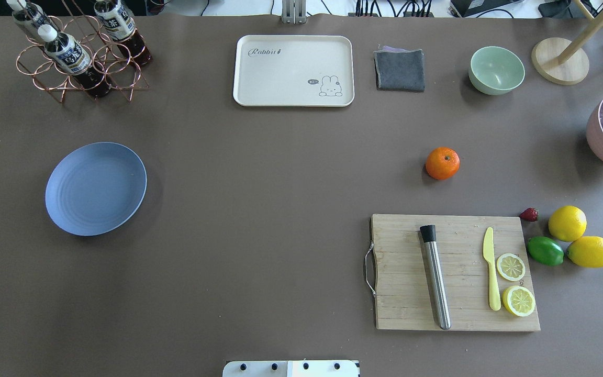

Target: Pick orange to plate

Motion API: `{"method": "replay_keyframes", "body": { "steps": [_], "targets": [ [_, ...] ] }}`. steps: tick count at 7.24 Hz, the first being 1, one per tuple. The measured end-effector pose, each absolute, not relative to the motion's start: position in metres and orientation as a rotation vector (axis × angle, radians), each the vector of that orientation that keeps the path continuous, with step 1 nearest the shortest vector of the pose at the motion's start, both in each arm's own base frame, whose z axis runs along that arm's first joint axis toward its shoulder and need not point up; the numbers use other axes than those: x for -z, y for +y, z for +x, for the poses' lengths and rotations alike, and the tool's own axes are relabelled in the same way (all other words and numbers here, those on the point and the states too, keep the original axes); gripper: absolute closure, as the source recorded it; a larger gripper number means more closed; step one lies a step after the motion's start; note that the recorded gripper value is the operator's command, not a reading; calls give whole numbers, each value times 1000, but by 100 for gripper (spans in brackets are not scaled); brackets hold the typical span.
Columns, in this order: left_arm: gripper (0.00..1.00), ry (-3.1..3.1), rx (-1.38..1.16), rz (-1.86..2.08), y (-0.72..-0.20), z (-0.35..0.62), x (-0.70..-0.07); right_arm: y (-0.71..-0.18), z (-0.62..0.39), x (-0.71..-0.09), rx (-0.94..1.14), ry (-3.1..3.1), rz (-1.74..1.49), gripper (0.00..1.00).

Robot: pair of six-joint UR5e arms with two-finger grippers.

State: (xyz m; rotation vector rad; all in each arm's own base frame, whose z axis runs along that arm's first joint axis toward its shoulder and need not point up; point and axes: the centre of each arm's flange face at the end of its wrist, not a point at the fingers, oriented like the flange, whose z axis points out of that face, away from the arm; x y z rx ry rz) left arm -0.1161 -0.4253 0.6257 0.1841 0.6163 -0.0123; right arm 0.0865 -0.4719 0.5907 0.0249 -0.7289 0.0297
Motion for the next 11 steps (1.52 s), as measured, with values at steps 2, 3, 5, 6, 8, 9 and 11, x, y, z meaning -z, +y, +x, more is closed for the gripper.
{"method": "replay_keyframes", "body": {
  "steps": [2,3,5,6,8,9,11],
  "targets": [
    [2,618,10,186,-428,-116,-625,-471,86,-592,-31,-729,23,0],
    [2,618,11,182,-427,-115,-626,-472,86,-591,-24,-729,34,0],
    [2,619,13,176,-426,-115,-630,-469,83,-596,-4,-729,62,0],
    [2,619,13,176,-426,-115,-630,-468,81,-598,0,-731,65,0],
    [2,619,11,177,-427,-115,-629,-469,78,-598,3,-733,65,0],
    [2,619,11,176,-427,-115,-630,-469,77,-598,6,-733,65,0],
    [2,619,11,173,-425,-114,-632,-469,77,-596,8,-734,69,0]
  ]
}}
